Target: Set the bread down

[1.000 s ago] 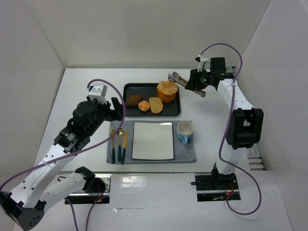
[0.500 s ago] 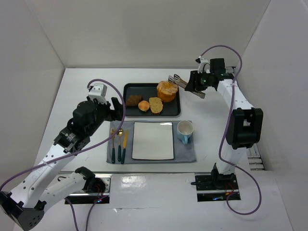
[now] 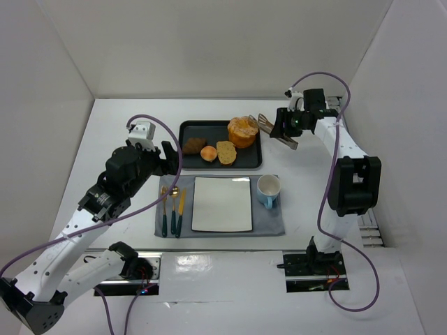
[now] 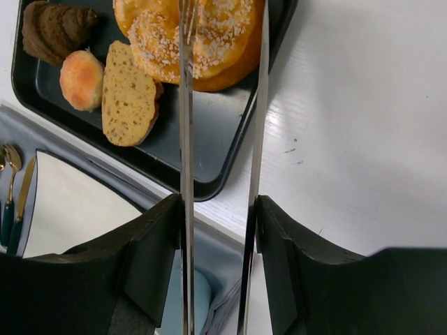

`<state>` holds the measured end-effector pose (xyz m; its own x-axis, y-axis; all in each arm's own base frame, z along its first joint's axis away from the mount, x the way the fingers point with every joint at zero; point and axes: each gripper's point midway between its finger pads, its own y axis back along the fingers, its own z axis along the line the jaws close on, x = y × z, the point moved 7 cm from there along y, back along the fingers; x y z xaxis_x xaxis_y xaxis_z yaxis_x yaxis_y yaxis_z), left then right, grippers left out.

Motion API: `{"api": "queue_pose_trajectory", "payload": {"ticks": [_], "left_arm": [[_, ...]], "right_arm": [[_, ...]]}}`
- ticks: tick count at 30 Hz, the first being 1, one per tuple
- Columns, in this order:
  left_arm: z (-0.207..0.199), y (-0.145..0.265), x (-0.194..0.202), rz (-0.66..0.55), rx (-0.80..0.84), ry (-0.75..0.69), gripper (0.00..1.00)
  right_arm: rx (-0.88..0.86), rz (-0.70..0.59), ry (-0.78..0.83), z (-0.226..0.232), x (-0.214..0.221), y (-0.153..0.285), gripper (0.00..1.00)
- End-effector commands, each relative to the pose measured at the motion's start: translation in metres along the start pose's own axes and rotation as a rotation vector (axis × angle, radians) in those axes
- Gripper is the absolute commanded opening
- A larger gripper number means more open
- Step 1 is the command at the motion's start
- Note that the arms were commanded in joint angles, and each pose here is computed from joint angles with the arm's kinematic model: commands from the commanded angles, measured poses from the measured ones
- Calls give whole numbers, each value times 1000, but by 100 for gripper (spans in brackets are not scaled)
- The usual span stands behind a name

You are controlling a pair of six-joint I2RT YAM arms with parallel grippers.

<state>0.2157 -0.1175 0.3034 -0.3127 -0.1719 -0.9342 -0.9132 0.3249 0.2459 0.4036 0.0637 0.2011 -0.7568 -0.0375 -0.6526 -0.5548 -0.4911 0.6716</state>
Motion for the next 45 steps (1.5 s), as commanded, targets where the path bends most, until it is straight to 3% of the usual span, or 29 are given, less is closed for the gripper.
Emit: {"api": "queue_pose_trajectory", "payload": {"ticks": [1,17,45], "left_arm": [[-5,3,-15,-64,30,-13,91],[-5,6,-16,-73,32,-12,91],[-4,5,-17,-75,24,-11,91]], "right_arm": [[12,-24,-3,9,-7,20,56],[-65,27,-80,18,-3,18,58],[-51,80,-194,8,-1,-5,59]]}}
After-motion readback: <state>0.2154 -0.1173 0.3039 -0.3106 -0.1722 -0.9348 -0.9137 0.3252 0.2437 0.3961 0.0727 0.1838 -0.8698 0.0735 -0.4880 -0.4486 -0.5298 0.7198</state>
